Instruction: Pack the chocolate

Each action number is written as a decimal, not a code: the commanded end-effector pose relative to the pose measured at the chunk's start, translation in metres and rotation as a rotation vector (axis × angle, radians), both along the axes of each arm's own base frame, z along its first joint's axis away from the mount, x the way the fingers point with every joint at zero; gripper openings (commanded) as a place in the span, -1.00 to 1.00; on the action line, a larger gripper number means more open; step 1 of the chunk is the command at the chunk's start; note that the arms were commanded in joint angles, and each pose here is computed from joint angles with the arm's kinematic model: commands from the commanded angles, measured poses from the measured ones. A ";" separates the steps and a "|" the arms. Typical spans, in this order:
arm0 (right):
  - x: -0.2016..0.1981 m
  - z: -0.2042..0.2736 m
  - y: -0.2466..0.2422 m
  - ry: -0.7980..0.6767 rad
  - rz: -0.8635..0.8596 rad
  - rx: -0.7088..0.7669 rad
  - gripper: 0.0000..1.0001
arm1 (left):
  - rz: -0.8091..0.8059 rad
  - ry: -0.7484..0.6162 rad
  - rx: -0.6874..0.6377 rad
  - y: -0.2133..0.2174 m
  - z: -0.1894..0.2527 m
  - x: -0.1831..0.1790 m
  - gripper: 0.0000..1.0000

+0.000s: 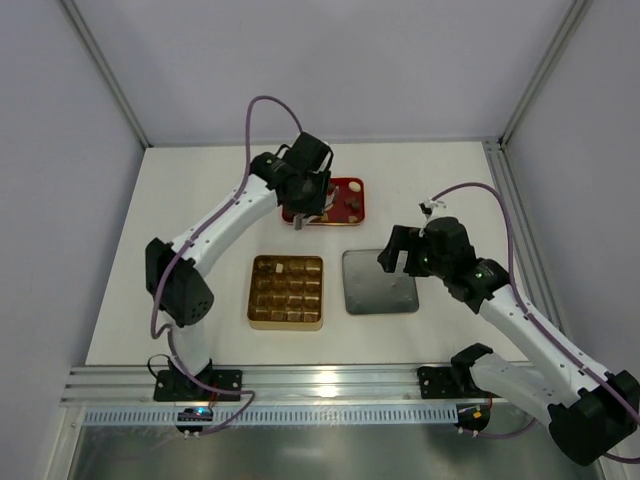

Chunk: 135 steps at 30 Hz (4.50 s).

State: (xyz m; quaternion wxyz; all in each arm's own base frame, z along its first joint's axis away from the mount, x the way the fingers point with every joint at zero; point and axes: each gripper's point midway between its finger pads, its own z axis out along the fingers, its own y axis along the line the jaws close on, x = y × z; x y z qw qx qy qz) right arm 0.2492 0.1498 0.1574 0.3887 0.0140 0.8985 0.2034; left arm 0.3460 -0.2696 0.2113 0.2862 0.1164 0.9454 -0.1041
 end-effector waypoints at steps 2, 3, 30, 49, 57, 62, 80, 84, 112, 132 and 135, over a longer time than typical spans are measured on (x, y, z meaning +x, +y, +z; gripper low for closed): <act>-0.002 0.022 -0.008 -0.057 -0.012 -0.022 1.00 | 0.048 -0.069 0.037 0.006 0.004 0.040 -0.13; -0.002 0.023 -0.009 -0.059 -0.015 -0.022 0.99 | 0.060 -0.056 0.045 0.009 -0.001 0.043 -0.13; 0.006 0.016 0.000 -0.039 0.012 -0.024 0.99 | 0.139 0.037 0.136 0.057 -0.063 0.079 -0.09; 0.006 0.012 -0.003 -0.035 0.001 -0.029 1.00 | 0.132 0.068 0.135 0.052 -0.083 0.084 -0.30; 0.006 0.013 -0.003 -0.039 0.001 -0.028 0.99 | 0.127 0.047 0.121 0.052 -0.064 0.082 -0.45; 0.007 0.012 -0.002 -0.036 -0.002 -0.028 1.00 | 0.124 0.031 0.096 0.052 -0.047 0.078 -0.49; 0.007 0.006 0.000 -0.028 -0.002 -0.019 0.99 | 0.121 0.015 0.062 0.054 -0.025 0.066 -0.54; 0.008 0.004 0.000 -0.026 -0.002 -0.021 1.00 | 0.116 0.010 0.050 0.054 -0.016 0.061 -0.55; 0.033 0.004 0.010 -0.026 -0.016 -0.029 1.00 | 0.030 0.034 -0.083 0.085 0.032 -0.094 -0.49; 0.027 0.002 0.005 -0.013 -0.035 -0.033 0.99 | -0.014 0.103 -0.078 0.076 -0.019 -0.140 -0.43; 0.027 0.002 0.005 -0.015 -0.033 -0.030 0.99 | -0.009 0.107 -0.060 0.077 -0.024 -0.139 -0.40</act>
